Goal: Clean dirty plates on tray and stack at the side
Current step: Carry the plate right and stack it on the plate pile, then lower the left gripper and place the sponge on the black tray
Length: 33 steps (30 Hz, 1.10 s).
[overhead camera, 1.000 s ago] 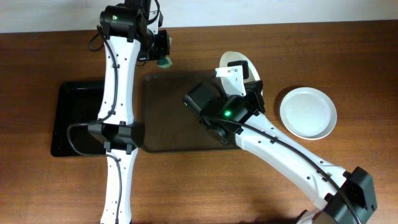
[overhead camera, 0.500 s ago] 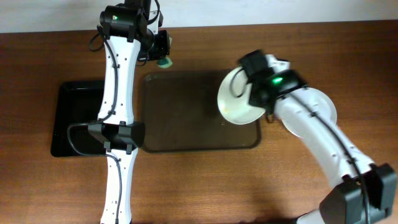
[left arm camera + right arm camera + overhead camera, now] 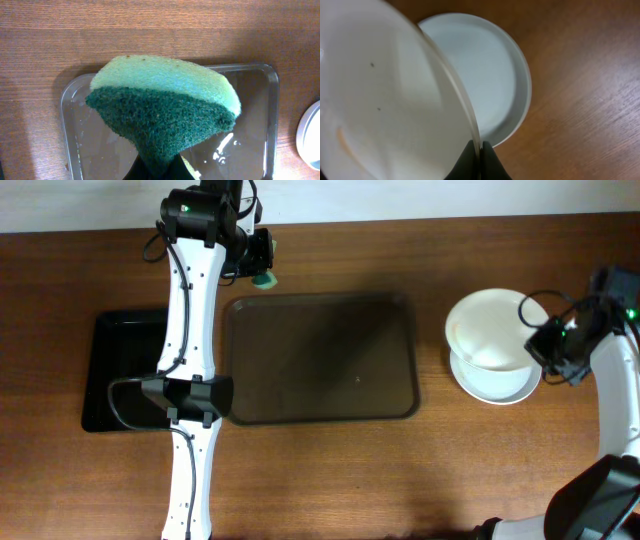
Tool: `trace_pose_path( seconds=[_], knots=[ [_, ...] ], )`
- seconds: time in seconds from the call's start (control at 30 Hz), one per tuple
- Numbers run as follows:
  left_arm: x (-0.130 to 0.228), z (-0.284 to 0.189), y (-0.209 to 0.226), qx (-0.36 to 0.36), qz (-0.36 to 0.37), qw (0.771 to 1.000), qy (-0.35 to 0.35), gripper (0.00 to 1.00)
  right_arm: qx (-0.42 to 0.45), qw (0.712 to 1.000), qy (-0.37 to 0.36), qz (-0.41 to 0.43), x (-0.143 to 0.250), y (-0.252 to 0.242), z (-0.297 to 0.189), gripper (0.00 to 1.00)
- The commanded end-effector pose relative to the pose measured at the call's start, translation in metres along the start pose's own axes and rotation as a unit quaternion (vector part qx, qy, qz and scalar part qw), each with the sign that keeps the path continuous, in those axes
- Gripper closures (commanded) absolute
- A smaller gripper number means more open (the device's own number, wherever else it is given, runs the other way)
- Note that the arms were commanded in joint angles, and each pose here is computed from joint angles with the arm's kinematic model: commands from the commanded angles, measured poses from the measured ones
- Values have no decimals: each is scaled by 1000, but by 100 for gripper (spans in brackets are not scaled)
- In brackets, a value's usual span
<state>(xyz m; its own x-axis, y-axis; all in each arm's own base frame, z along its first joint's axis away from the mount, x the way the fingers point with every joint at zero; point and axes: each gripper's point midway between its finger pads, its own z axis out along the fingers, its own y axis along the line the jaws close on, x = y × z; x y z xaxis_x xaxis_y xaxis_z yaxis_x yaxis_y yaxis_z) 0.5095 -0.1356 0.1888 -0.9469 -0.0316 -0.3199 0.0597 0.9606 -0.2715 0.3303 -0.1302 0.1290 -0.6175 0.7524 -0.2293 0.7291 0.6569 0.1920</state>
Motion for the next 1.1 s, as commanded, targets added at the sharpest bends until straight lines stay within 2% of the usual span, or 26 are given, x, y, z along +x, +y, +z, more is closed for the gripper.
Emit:
trace_pose_path(
  seconds=[0.0,0.37,0.67,0.87,1.07],
  knots=[
    [-2,-11,-3,3,9,1000,-10,99,-4,1000,7,14,11,-21,25,96],
    [-2,-11,-3,3,9,1000,-11,99,10,1000,-14,20,15,-37,74,96],
    [-2,-11,-3,3,9,1000,-10,99,25,999,15,22,25,-44,88,96],
    [-2,-11,-3,3,9,1000,-11,99,26,999,16,22,25,-43,87,83],
    [-2,-11,-3,3,9,1000,-11,99,16,1000,-8,19,3,-32,58,80]
  ],
)
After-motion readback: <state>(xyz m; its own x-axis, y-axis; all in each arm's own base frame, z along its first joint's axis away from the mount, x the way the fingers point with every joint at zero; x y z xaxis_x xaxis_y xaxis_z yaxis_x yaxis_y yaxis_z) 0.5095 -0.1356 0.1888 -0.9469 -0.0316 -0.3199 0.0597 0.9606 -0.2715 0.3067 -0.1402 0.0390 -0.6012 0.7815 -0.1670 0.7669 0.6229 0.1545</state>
